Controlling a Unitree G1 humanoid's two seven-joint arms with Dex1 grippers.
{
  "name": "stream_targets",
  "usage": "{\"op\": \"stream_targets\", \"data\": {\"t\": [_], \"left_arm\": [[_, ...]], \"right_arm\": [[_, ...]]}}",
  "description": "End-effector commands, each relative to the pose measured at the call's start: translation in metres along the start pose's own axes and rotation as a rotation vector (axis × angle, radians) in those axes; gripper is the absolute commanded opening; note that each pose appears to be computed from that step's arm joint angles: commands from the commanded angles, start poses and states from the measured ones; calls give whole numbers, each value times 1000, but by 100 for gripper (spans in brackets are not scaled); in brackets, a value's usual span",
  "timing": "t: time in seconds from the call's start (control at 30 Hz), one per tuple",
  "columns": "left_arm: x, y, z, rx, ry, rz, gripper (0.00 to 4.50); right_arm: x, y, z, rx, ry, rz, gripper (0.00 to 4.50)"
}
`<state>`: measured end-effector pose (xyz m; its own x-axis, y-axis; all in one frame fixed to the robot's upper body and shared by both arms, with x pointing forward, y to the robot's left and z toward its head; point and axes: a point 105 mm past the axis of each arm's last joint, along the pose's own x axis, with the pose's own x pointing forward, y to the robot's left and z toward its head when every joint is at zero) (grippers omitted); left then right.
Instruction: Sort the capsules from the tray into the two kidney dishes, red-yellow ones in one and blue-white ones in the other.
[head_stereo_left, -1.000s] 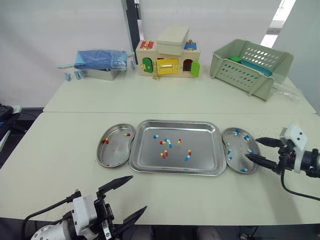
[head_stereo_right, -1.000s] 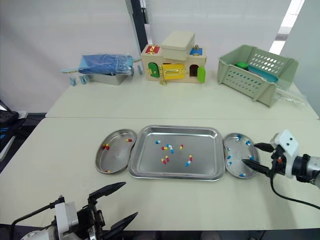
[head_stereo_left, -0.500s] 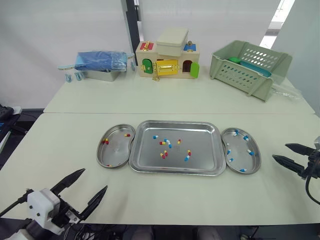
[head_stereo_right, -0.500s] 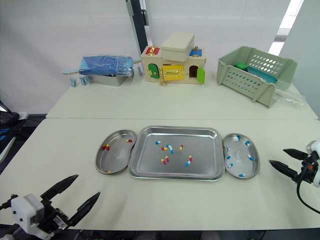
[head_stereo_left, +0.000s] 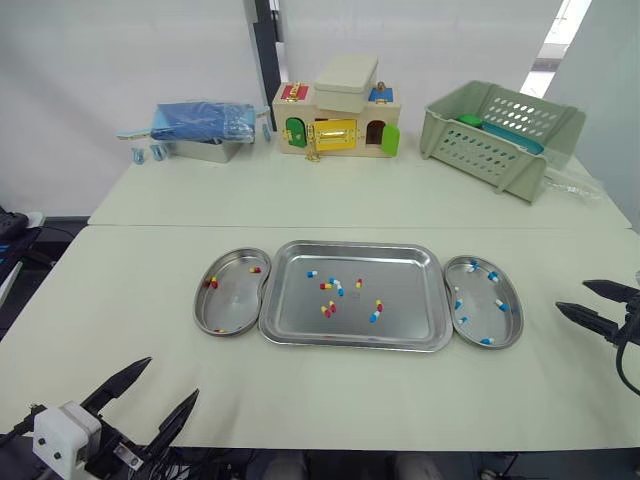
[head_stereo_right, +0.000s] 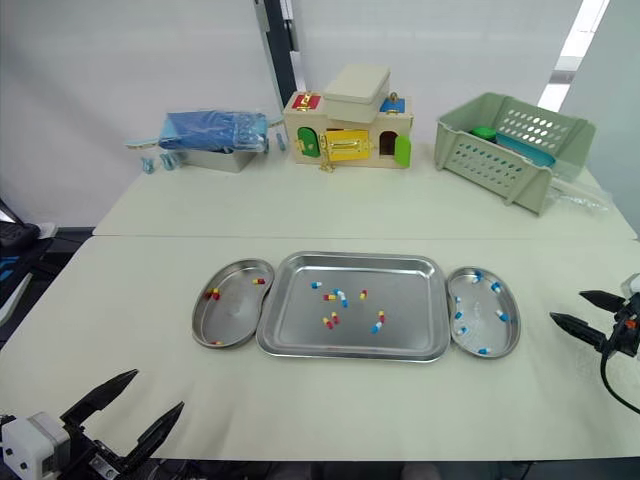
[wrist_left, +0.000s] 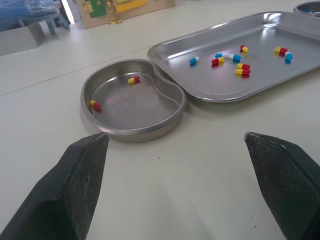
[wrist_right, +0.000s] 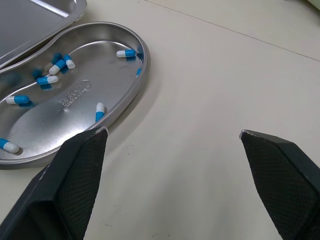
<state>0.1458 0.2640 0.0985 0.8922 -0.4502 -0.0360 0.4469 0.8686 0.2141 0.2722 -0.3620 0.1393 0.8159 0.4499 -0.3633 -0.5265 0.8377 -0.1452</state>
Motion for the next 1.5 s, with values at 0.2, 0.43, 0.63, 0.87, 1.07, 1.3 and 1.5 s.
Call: {"op": "stream_targets", "data": {"t": [0.2, 0.43, 0.63, 0.87, 1.07, 1.3, 1.5], "left_arm": [[21, -38, 4, -1, -60, -174, 450], [31, -52, 5, 5, -84, -257, 450], [35, -53, 5, 0, -94, -258, 450], [37, -54, 6, -32, -110, -205, 450], [38, -57, 7, -52, -121, -165, 450], [40, -57, 8, -53, -127, -138, 450], [38, -58, 8, -54, -125, -123, 450]], "right_arm": [[21, 55, 83, -171, -55, 313, 447], [70, 136, 124, -260, -43, 648, 447], [130, 192, 151, -375, -75, 767, 447], [178, 239, 176, -415, -66, 818, 447], [214, 262, 180, -450, -37, 791, 447], [242, 283, 179, -509, -20, 775, 385], [261, 284, 175, -524, 0, 726, 320]]}}
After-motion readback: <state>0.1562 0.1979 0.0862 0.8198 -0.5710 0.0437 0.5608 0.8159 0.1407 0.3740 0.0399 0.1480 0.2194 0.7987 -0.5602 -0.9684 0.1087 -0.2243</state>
